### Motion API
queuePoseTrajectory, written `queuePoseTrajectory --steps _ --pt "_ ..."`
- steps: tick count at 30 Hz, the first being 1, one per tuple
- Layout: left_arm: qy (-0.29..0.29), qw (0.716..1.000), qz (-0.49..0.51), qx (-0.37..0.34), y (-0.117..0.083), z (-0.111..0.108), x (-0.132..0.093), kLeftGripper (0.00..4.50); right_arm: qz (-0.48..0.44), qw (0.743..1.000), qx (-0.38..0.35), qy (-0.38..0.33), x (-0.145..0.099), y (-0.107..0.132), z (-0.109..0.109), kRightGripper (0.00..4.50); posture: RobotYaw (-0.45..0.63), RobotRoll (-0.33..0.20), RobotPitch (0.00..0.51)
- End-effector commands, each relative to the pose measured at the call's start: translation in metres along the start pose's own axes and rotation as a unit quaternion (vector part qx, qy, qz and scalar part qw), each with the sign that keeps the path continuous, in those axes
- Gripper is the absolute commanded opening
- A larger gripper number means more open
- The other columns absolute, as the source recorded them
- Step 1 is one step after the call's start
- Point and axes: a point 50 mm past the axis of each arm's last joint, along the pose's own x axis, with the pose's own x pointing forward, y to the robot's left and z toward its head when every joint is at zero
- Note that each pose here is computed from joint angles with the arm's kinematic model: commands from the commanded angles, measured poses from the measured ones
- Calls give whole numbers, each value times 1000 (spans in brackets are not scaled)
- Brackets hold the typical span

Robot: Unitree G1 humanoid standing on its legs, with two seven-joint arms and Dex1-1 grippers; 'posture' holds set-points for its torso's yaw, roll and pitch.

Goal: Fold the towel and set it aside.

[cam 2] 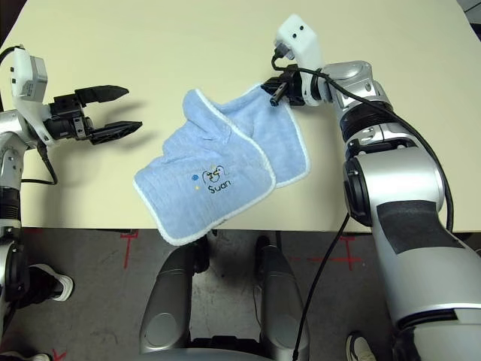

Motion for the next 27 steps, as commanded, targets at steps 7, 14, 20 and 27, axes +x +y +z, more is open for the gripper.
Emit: queuePoseTrajectory --steps 7,14,20,27 --pt "-11 999 25 -35 5 -13 14 4500 53 966 -44 -249 -8 6 83 33 38 0 342" --pt "-25 998 33 -44 7 -18 29 4500 59 908 -92 -406 -23 19 163 33 15 0 319" --pt "-35 998 34 -44 9 -18 36 4500 8 856 -108 -506 -53 19 216 33 6 0 309" --pt "-46 997 36 -47 9 -18 43 4500 28 864 -125 -486 -45 26 216 33 12 0 310"
